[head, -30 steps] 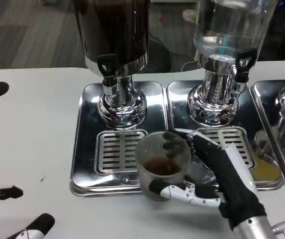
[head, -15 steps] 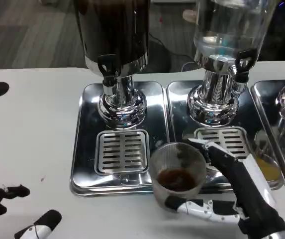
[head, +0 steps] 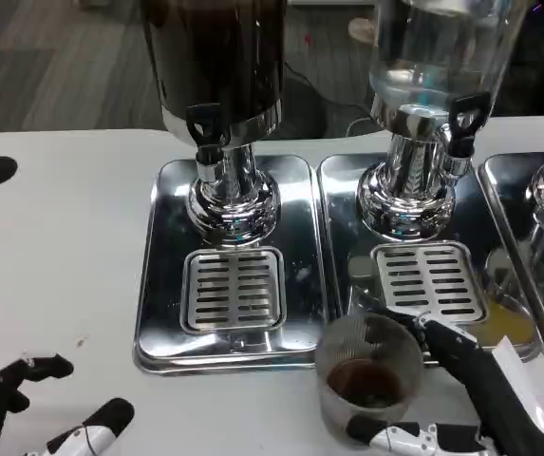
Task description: Grasp the cup under the faucet to collect the drink, then remove the cup.
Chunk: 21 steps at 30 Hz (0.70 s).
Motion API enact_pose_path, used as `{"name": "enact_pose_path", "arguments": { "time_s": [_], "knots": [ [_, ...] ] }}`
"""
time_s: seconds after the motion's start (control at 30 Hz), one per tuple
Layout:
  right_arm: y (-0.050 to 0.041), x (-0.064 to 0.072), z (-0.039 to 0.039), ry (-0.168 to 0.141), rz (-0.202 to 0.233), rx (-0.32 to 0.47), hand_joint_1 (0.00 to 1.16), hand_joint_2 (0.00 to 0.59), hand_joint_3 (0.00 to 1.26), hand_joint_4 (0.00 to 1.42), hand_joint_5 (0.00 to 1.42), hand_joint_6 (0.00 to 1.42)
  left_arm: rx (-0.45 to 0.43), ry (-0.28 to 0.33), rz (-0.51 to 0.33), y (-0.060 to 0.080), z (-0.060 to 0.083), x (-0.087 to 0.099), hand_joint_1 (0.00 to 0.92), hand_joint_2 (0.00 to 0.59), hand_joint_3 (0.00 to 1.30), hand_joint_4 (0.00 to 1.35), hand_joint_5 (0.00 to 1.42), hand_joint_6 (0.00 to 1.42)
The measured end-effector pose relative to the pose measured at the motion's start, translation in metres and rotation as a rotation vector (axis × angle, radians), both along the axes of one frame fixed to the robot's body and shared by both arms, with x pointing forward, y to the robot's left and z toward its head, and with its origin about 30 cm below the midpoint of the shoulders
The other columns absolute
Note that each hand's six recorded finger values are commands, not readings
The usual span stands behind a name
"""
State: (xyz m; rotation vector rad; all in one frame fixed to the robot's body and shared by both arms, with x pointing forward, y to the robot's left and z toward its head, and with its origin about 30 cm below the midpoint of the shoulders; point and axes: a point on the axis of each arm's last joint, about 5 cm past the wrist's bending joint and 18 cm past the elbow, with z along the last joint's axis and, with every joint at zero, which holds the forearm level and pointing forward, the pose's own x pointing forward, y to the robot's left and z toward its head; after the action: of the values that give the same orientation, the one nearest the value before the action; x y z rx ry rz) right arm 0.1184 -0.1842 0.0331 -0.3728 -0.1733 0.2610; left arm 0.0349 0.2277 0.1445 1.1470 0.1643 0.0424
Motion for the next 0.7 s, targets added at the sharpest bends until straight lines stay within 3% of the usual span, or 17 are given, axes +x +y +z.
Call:
{"name": "enact_pose_path", "arguments": {
  "time_s": [0.2, 0.4, 0.63, 0.7],
  "knots": [
    [-0.0066, -0.004, -0.0039, -0.020, -0.009, 0.013, 0.81, 0.081, 0.43, 0.43, 0.47, 0.28, 0.017, 0.010, 0.005, -0.001, 0.000, 0.001, 0.000, 0.108, 0.44, 0.35, 0.49, 0.63],
    [-0.0135, -0.009, -0.0106, 0.006, -0.029, 0.015, 0.81, 0.081, 0.43, 0.43, 0.47, 0.28, 0.004, 0.016, 0.006, -0.003, -0.001, 0.002, 0.000, 0.106, 0.44, 0.35, 0.49, 0.63],
    [-0.0176, -0.013, -0.0159, -0.017, -0.014, -0.007, 0.80, 0.085, 0.42, 0.43, 0.46, 0.25, 0.000, 0.014, 0.001, -0.005, -0.001, 0.003, 0.000, 0.105, 0.44, 0.35, 0.49, 0.63],
    [-0.0172, -0.013, -0.0171, -0.030, -0.008, -0.015, 0.79, 0.088, 0.35, 0.33, 0.39, 0.17, 0.001, 0.016, 0.001, -0.006, 0.000, 0.002, 0.000, 0.105, 0.44, 0.35, 0.49, 0.63]
  ]
}}
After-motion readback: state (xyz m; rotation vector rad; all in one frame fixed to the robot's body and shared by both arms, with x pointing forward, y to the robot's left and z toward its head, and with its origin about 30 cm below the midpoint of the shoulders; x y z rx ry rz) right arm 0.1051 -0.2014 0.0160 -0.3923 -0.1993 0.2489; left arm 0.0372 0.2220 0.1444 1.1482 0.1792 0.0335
